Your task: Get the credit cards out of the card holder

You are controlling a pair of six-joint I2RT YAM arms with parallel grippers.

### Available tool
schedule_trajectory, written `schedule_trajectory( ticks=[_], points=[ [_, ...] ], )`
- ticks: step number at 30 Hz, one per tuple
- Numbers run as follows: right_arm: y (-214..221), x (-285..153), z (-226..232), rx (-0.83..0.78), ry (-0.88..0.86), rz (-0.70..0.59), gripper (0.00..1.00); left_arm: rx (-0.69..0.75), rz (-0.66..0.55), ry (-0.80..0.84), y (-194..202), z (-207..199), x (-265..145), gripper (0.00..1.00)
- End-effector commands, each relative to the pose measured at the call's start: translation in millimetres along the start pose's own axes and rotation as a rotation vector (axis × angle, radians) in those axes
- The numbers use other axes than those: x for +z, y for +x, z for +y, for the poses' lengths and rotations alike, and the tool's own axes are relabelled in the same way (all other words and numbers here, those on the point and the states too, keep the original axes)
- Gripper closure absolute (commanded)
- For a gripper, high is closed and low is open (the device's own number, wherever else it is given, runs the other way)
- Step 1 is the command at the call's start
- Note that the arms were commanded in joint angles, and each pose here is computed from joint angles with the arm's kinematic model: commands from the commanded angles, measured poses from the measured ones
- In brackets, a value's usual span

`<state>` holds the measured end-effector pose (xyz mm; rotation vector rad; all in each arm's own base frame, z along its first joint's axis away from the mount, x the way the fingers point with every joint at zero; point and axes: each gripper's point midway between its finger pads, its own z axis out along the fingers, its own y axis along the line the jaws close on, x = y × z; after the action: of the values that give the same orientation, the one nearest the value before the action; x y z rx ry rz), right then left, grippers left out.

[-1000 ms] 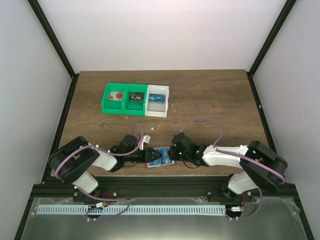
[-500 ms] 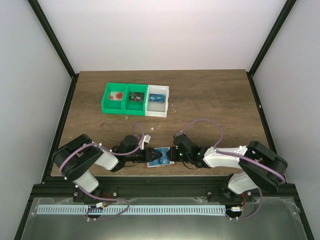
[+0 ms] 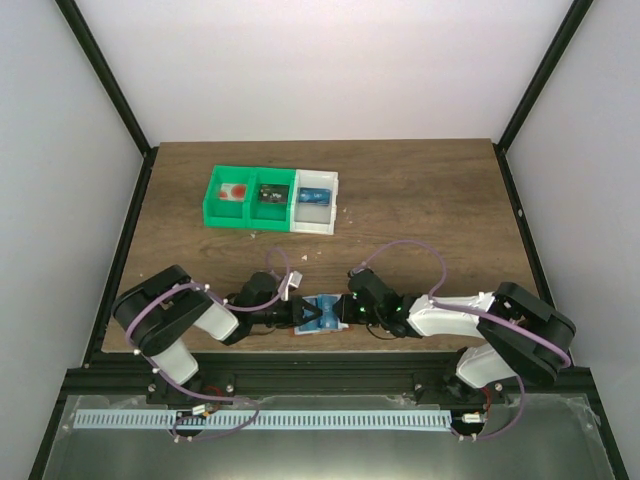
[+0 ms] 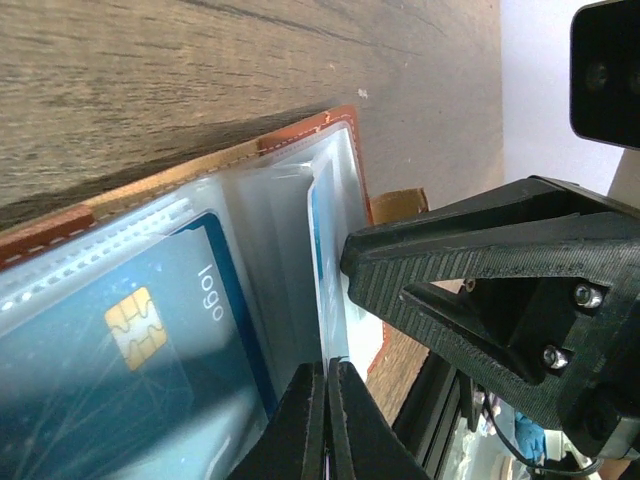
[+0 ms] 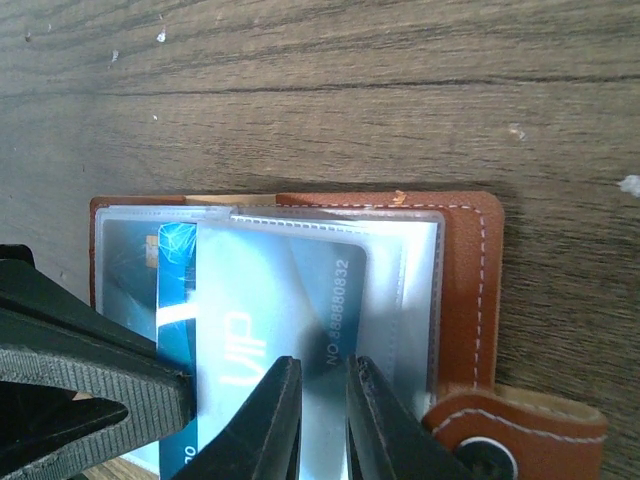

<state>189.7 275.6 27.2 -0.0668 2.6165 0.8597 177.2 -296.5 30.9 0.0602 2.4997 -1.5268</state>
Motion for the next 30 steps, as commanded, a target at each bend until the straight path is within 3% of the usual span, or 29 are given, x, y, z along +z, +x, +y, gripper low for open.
schedule_trajectory(
  ticks=[1,22,30],
  points=[
    [14.9,-0.3,-19.2,0.013,0.065,0.042,0.85,0.03,-0.007,0.01,0.9,-4.4,-3.5,1.0],
    [13.6,-2.4,-20.6,0.0,0.077,0.039,0.85,0.069,-0.118,-0.171,-9.1,4.1,-39.1,1.0],
    [-1.9,-21.9,21.4,-0.128,-0.063,0.017,0.85,0.174,-0.133,-0.155,-12.4,-19.8,-58.1,1.0]
  ],
)
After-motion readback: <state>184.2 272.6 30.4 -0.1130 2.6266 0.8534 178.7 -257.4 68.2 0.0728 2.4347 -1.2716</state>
